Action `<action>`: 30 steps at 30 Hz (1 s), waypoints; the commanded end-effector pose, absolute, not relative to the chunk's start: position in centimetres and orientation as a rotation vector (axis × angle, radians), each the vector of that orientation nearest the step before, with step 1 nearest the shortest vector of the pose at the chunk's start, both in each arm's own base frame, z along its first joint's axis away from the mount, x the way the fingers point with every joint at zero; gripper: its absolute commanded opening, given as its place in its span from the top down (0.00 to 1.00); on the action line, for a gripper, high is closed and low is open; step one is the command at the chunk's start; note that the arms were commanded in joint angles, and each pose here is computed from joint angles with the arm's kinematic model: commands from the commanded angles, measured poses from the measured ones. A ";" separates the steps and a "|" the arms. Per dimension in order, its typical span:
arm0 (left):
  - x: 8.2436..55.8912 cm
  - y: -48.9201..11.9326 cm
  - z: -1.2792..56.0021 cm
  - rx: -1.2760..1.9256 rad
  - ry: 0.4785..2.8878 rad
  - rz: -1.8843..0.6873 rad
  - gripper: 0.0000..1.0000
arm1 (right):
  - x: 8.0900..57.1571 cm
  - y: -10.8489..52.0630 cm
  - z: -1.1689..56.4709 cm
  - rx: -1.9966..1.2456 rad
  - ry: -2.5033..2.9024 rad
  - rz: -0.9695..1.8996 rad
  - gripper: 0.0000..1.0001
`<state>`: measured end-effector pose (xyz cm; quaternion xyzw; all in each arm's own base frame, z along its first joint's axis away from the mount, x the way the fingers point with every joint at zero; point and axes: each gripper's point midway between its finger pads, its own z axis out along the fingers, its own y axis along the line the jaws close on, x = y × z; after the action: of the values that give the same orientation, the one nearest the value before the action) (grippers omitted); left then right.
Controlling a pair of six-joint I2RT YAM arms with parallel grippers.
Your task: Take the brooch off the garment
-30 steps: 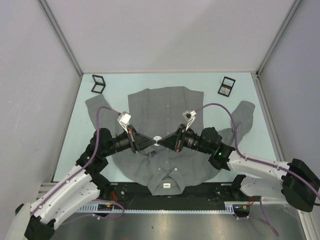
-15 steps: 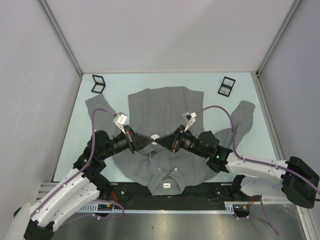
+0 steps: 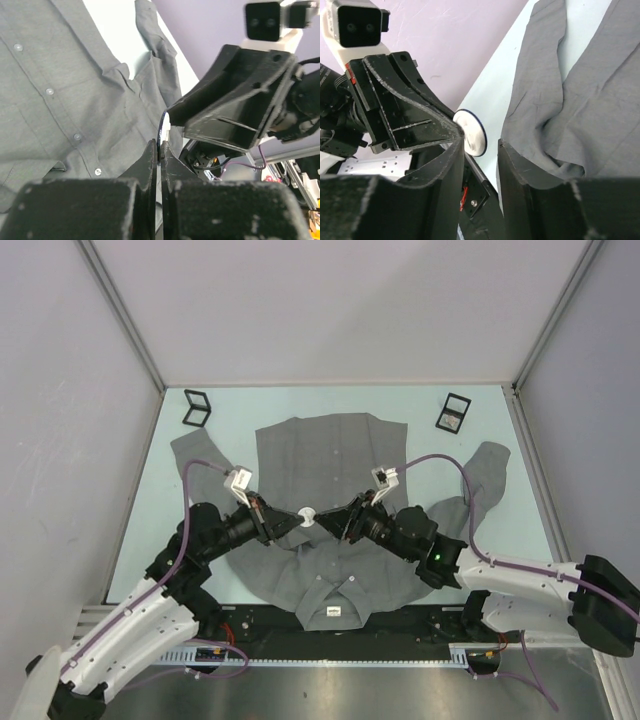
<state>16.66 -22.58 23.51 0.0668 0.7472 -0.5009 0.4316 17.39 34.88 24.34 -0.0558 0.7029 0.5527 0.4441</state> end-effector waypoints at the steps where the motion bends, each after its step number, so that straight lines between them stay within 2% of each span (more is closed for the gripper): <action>1: 17.3 -22.2 25.1 0.117 1.841 -1.227 1.00 | 17.6 33.8 26.3 -0.137 1.676 1.326 0.61; 5: 18.0 -21.6 24.8 0.084 1.883 -1.157 1.00 | 17.5 32.6 26.4 -0.146 1.672 1.270 0.54; 11: 18.8 -20.4 23.8 0.053 1.976 -1.024 1.00 | 19.7 30.5 25.6 -0.110 1.681 1.118 0.50; 14: 20.2 -18.3 22.9 -0.006 2.089 -0.816 1.00 | 22.7 29.9 25.3 -0.064 1.647 1.041 0.50; 15: 21.7 -16.8 22.3 -0.045 2.112 -0.666 1.00 | 23.8 29.9 26.6 -0.037 1.591 1.046 0.50; 16: 22.1 -16.1 22.5 -0.054 2.120 -0.605 1.00 | 25.8 29.9 25.1 -0.019 1.618 0.979 0.51; 19: 24.3 -13.3 23.9 -0.094 2.122 -0.384 1.00 | 30.0 30.3 26.6 0.012 1.576 0.893 0.51; 20: 24.8 -12.6 23.5 -0.096 2.146 -0.318 0.99 | 31.5 31.1 24.5 -0.002 1.619 0.854 0.52; 22: 26.8 -10.5 23.1 -0.124 2.157 -0.149 1.00 | 33.8 31.8 25.9 -0.013 1.576 0.879 0.51; 23: 27.6 -9.8 22.9 -0.131 2.157 -0.104 1.00 | 35.1 32.4 24.8 -0.017 1.579 0.884 0.51; 30: 34.1 -0.9 20.9 -0.284 2.109 0.416 1.00 | 37.1 33.2 21.8 -0.136 1.631 0.874 0.51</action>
<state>31.53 -6.49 19.46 -0.0968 0.8910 0.0372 0.4420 36.54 32.27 19.42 -0.0200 0.7353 0.3620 0.5727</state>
